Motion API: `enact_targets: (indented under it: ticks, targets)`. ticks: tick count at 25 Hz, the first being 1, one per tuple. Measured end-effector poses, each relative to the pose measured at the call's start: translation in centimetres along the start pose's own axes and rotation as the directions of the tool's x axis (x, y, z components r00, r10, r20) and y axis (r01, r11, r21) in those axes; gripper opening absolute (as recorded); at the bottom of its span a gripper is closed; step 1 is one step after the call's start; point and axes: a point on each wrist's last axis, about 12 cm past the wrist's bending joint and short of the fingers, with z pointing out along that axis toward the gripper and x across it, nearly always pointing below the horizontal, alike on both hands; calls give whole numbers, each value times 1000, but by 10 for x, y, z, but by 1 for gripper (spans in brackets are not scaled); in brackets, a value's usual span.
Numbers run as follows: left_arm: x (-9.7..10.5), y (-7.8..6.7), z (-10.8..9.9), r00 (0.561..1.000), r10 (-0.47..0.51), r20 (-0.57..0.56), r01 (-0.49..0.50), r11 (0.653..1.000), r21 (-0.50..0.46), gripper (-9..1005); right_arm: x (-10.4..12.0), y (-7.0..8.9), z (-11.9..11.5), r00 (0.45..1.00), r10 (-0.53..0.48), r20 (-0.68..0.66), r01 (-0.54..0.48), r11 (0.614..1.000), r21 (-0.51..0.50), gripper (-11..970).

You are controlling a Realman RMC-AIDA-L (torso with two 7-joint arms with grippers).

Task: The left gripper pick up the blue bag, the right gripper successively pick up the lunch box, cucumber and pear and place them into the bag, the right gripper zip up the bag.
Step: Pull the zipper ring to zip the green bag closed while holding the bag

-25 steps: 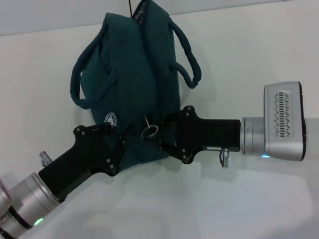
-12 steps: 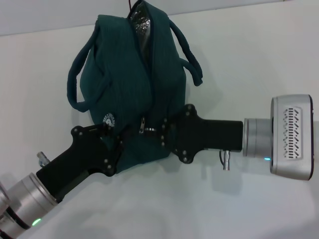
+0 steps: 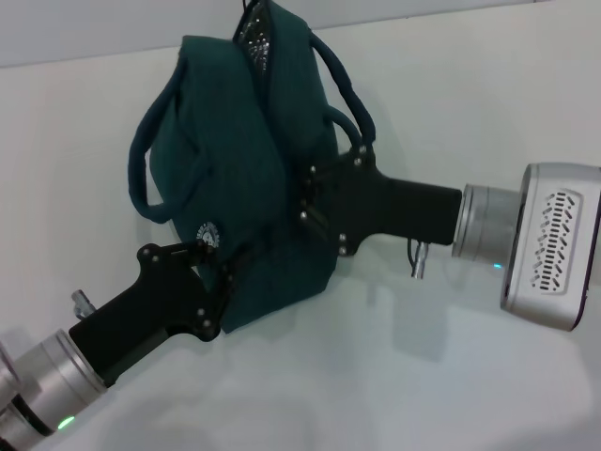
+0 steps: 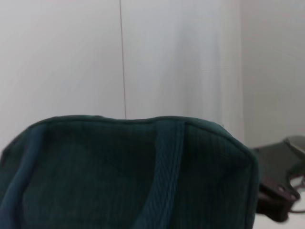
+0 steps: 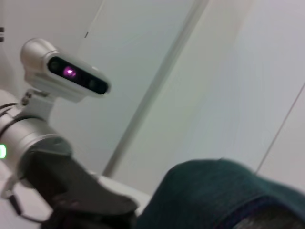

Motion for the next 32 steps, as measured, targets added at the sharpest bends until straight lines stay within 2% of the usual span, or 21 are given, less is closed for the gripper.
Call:
enact_targets:
  ticks: [1,11,23,29,32]
  targets:
    - [0,0,0,1000,0,-3,0,1000,2,67,-3,-5,1,999,-29,19,28,999,33,14]
    - [2,7,-4,999,9,-45,-9,1000,13,66,-18,-19,6,984,-146,98,134,983,125,14]
    - [6,13,-2,995,10,-102,-9,1000,9,66,-29,-25,11,965,-222,142,197,965,171,14]
    - [5,17,-7,993,-5,-122,8,1000,28,66,-32,-33,12,941,-314,126,279,931,237,14]
    - [2,18,-16,996,-15,-88,16,1000,15,65,-32,-30,4,939,-320,129,275,919,282,14]
